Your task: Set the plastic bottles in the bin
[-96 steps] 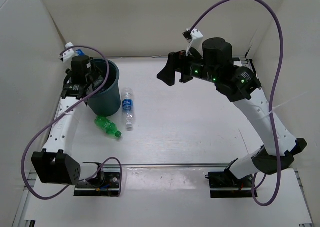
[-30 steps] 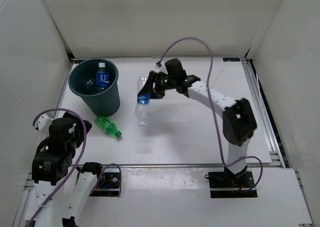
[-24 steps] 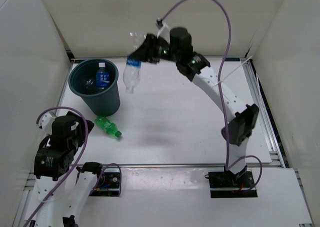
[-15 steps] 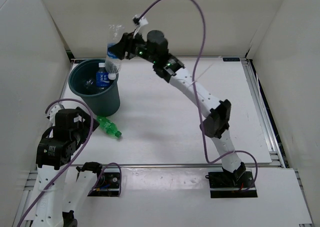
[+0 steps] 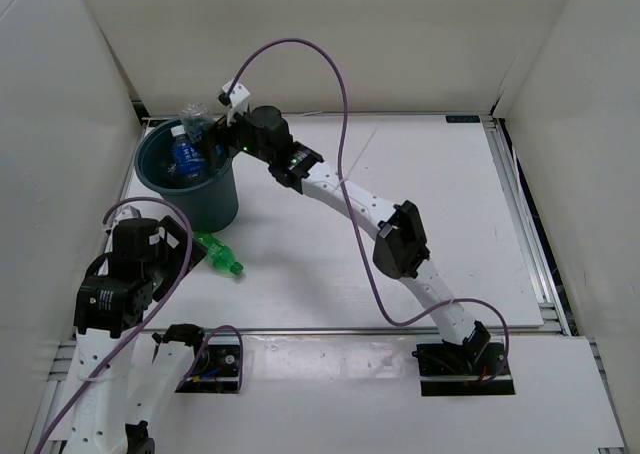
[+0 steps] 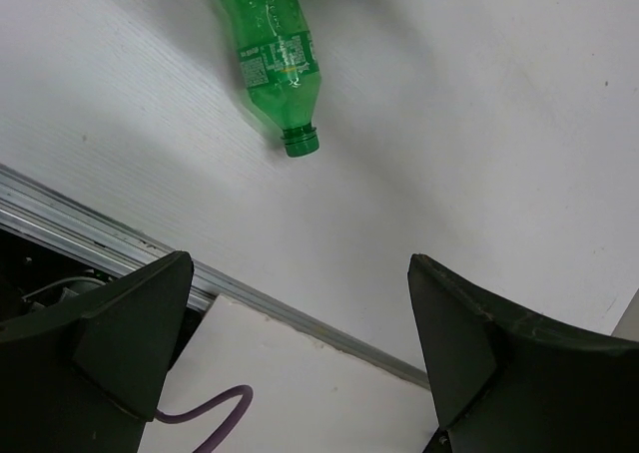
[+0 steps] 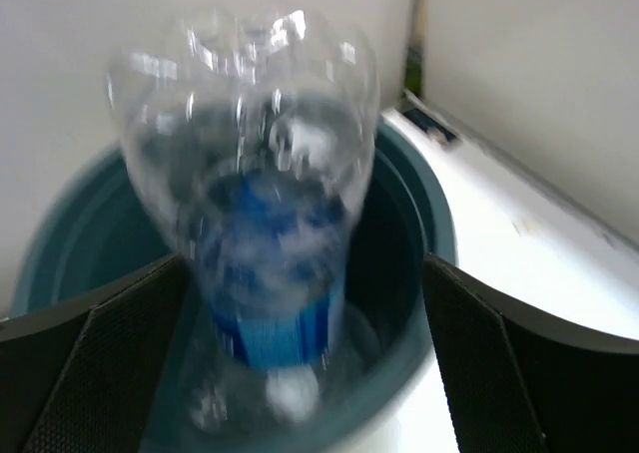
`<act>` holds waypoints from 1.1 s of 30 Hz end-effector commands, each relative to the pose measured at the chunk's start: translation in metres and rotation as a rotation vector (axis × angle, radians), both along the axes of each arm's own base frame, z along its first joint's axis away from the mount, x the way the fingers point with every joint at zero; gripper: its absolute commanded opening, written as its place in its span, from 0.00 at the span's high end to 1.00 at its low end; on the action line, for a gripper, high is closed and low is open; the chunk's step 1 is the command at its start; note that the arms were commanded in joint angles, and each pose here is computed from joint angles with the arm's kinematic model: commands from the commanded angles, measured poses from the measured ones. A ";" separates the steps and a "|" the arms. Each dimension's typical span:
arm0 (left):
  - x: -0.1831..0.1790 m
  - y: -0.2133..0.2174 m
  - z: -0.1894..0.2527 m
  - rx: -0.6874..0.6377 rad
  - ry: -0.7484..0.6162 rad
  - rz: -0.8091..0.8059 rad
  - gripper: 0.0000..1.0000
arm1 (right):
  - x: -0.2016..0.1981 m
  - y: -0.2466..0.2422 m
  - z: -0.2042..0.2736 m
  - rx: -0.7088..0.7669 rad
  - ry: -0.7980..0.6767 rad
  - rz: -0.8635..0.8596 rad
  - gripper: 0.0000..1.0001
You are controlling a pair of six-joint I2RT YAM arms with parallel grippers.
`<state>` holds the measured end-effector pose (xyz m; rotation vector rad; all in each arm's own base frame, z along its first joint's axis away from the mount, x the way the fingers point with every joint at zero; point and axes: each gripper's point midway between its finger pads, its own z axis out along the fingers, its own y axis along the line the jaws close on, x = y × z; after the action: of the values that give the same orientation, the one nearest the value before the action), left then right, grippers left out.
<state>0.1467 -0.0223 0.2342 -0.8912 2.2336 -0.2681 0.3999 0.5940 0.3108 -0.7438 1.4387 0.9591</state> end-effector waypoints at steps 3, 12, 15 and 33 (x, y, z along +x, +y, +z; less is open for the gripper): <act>-0.006 -0.005 -0.024 -0.076 0.081 0.080 0.00 | -0.041 -0.080 0.131 0.040 -0.105 -0.165 0.00; 0.060 -0.002 -0.077 -0.164 -0.058 0.259 0.00 | -0.122 -0.196 0.193 0.010 0.056 -0.219 0.00; 0.086 0.004 -0.084 -0.130 -0.125 0.275 0.00 | -0.149 -0.220 0.186 -0.054 0.088 -0.199 0.00; 0.115 0.007 -0.192 0.003 0.188 0.250 0.06 | -0.192 -0.301 0.171 -0.140 0.160 -0.253 0.00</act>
<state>0.2650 -0.0194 0.0547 -1.2340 2.2414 -0.1034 0.2056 0.3121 0.4659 -0.6132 1.7617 0.7883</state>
